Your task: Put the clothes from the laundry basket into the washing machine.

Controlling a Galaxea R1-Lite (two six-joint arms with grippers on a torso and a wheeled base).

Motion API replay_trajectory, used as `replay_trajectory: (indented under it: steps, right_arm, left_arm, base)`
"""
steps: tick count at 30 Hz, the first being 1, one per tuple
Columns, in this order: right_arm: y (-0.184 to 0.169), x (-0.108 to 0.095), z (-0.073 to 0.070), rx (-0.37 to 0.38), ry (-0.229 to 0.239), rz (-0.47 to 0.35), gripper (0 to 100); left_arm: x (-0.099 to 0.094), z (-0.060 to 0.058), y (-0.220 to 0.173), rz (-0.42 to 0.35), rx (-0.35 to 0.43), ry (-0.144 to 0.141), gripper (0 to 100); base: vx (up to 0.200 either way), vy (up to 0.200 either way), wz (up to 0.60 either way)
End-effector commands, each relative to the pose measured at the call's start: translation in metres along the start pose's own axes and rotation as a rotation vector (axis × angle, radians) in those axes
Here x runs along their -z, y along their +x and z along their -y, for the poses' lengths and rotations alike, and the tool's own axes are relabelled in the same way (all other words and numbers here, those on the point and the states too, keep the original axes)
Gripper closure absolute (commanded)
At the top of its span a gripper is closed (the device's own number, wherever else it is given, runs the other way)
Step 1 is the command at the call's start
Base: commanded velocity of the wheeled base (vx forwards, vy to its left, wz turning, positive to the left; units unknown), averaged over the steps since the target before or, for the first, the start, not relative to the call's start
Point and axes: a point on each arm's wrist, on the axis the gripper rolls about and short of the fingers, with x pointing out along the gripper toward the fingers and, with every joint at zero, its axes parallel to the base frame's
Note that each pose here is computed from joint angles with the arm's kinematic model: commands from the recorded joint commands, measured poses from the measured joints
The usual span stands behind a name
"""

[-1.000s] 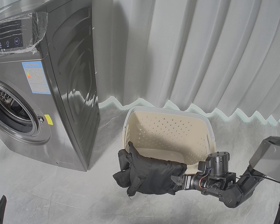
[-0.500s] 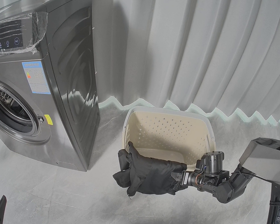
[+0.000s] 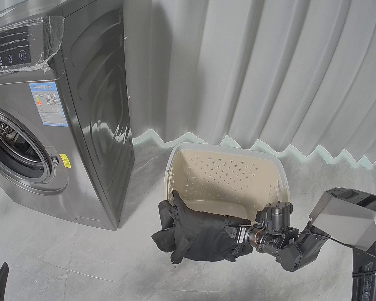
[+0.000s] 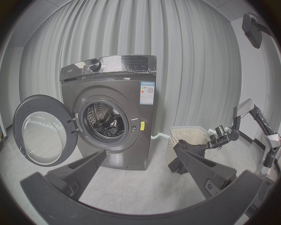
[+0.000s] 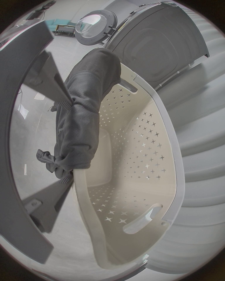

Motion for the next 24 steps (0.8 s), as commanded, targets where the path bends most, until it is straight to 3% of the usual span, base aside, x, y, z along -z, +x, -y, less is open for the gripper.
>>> replay_trajectory:
  steps: [1, 13, 16, 18, 24]
  right_arm:
    - [0.001, 0.002, 0.000, -0.002, -0.003, 0.003, 100]
    - [-0.026, 0.007, -0.009, -0.044, -0.025, 0.033, 100]
    - [-0.035, 0.004, -0.013, -0.052, -0.031, 0.048, 100]
    - [-0.061, -0.006, -0.023, -0.077, -0.063, 0.091, 100]
    - [-0.095, -0.018, -0.034, -0.112, -0.077, 0.140, 100]
  left_arm:
    - [0.004, 0.000, 0.000, 0.002, 0.000, -0.001, 0]
    - [0.004, 0.000, 0.000, 0.002, 0.000, -0.001, 0]
    - [0.004, 0.000, 0.000, 0.002, 0.000, -0.001, 0]
    - [0.004, 0.000, 0.000, 0.002, 0.000, -0.001, 0]
    - [0.004, 0.000, 0.000, 0.002, 0.000, -0.001, 0]
  base:
    - [0.000, 0.000, 0.00]
    - [0.000, 0.000, 0.00]
    - [0.000, 0.000, 0.00]
    - [0.000, 0.000, 0.00]
    - [0.000, 0.000, 0.00]
